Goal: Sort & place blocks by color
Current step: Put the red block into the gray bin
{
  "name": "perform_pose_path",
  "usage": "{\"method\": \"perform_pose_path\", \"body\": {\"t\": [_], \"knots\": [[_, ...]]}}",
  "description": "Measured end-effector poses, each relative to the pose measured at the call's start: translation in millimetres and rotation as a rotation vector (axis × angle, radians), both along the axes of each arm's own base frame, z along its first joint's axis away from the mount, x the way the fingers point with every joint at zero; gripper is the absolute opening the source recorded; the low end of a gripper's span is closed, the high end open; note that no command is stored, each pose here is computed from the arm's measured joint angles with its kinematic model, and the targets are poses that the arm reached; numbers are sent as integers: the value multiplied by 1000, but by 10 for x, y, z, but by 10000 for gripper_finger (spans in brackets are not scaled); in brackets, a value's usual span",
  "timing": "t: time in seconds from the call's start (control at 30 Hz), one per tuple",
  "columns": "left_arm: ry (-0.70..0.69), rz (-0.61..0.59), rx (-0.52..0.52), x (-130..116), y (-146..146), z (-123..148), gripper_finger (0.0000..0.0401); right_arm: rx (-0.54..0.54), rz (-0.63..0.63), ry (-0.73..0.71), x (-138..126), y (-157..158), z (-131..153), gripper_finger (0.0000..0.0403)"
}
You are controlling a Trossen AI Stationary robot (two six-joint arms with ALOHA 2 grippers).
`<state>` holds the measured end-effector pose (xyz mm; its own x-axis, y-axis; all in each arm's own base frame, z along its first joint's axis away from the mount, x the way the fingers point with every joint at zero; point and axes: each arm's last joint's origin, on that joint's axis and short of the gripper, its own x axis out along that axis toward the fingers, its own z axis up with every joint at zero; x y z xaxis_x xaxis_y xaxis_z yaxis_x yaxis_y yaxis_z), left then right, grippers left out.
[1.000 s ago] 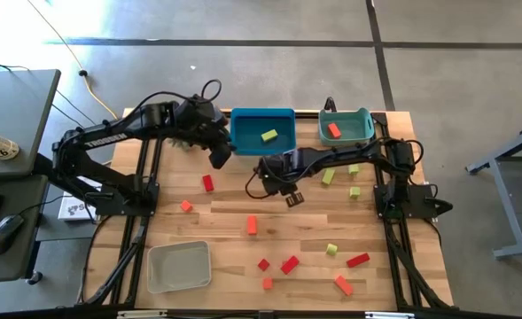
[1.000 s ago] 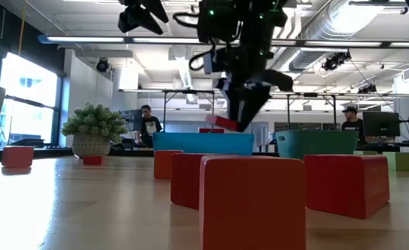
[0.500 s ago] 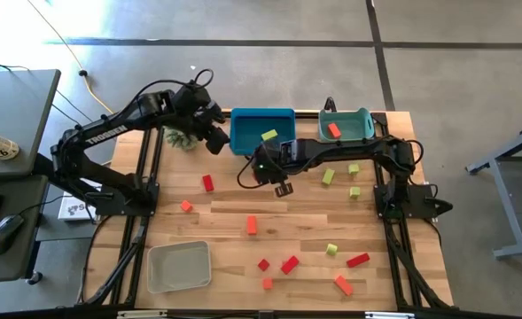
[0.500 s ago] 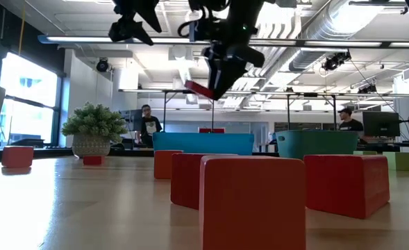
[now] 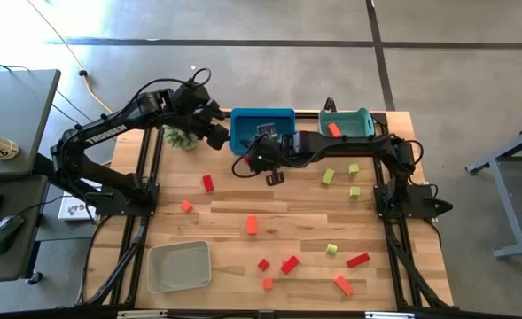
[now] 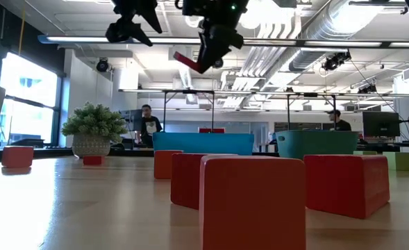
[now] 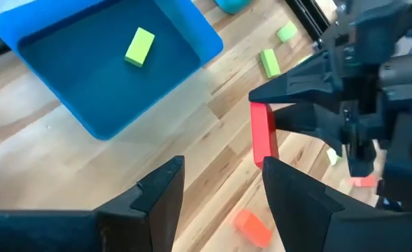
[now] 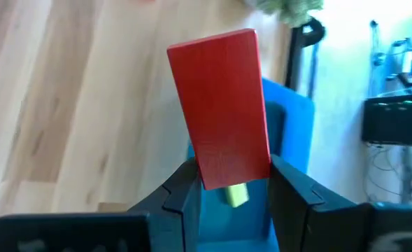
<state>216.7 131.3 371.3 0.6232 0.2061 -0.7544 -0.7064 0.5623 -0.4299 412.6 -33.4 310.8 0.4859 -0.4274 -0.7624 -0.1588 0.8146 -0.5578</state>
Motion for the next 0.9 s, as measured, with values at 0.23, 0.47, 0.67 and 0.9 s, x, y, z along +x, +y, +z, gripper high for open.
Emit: {"method": "perform_pose_path", "body": {"t": [0.23,0.47,0.67,0.9], "knots": [[-39,-35,-56,16,-21,8,184,-52,-42,-75,34,-49,144,106],[-65,-35,-31,84,-80,32,184,-76,-74,-134,69,-120,186,106],[-78,-53,-36,188,-125,9,184,-86,-65,-139,77,-131,194,106],[-53,-63,-50,303,-98,-84,184,-108,-34,-120,78,-134,195,106]]}}
